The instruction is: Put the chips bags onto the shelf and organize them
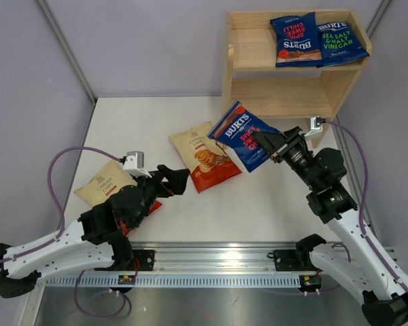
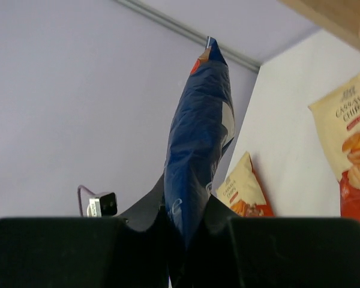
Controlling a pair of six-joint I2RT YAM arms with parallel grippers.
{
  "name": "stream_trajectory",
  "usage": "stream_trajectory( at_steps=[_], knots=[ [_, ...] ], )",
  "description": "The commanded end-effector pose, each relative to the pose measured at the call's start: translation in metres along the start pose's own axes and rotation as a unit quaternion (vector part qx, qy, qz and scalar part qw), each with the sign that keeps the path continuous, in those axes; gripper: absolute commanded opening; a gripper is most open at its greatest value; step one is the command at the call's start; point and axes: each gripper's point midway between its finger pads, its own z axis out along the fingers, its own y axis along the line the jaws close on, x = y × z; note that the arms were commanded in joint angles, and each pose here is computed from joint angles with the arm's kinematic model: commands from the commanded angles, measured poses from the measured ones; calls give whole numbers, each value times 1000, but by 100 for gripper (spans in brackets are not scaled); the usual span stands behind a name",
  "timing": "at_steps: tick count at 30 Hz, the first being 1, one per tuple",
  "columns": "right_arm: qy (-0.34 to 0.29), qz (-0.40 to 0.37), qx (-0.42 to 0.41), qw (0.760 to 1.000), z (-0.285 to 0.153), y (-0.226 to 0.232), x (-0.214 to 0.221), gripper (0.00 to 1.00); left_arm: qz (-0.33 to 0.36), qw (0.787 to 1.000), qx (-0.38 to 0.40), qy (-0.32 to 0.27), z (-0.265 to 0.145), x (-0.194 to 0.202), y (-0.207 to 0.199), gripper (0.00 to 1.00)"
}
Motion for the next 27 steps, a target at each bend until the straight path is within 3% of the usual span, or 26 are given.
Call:
stream_trajectory(
  at_steps=[1,9,18,27],
  knots=[
    [-69,-57,16,996,2,35,-42,10,74,988,-134,11,-25,-28,48,99],
    [-154,-94,35,983,31,96,-109,9,179,959,-207,76,-59,-58,67,99],
    [-257,-190,73,945,73,133,-185,9,203,964,-147,85,-79,-66,69,99],
    [-278,-218,85,932,129,119,-238,10,214,961,-161,66,-89,-66,91,99]
  ],
)
